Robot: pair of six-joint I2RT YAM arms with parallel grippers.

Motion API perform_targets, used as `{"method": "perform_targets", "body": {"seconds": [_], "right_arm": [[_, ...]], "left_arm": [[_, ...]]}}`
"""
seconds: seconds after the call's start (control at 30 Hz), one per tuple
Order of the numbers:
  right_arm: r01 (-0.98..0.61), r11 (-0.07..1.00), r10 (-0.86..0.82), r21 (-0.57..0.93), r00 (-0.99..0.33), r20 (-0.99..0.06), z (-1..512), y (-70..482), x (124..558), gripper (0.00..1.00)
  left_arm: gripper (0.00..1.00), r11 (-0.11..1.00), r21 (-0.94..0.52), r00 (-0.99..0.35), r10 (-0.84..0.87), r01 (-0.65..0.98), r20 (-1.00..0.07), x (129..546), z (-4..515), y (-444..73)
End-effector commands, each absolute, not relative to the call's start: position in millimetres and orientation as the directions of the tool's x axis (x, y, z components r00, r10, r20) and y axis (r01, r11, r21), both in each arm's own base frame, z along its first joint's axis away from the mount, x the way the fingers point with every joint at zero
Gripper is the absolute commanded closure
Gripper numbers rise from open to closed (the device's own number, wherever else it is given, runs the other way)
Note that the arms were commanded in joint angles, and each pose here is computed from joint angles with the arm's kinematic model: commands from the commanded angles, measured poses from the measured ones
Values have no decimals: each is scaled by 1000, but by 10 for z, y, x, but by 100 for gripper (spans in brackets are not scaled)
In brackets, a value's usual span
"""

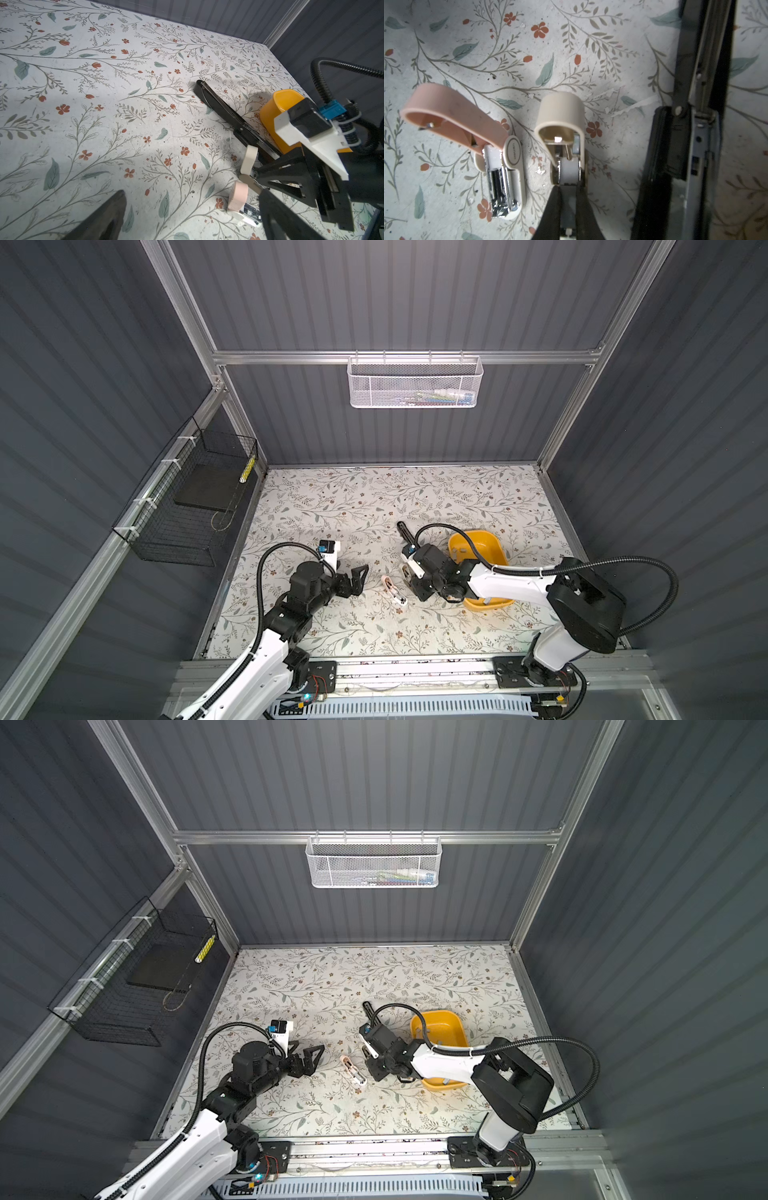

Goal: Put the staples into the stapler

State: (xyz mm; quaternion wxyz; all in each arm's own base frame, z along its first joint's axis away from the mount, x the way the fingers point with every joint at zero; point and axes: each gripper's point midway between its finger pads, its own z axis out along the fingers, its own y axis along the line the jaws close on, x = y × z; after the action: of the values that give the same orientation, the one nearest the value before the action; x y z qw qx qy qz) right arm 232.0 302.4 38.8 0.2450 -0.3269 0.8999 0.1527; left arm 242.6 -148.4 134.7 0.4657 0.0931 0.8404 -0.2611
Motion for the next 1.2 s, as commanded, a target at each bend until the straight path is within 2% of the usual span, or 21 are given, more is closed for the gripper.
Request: {"method": "perform_targets", "body": {"seconds": [0.0, 0.6, 1.07, 1.17], "right_arm": [[-658, 749, -543, 80, -678, -495, 274, 2939, 2275, 90], [-685, 726, -582, 60, -658, -478, 259, 2882, 2223, 91], [-651, 758, -570, 51, -698, -433, 114, 2826, 1996, 85], [-642, 766, -567, 39, -703, -430, 96, 2822, 2016, 82]], "left_arm": [[0, 843, -343, -538, -76, 415, -839, 2414, 1353, -1493], [0, 844, -343, -544, -74, 412, -836, 2419, 1336, -1493], [0, 844, -342, -542, -74, 412, -837, 2420, 1342, -1492], [0, 844, -342, -543, -74, 413, -837, 2419, 1339, -1493]]}}
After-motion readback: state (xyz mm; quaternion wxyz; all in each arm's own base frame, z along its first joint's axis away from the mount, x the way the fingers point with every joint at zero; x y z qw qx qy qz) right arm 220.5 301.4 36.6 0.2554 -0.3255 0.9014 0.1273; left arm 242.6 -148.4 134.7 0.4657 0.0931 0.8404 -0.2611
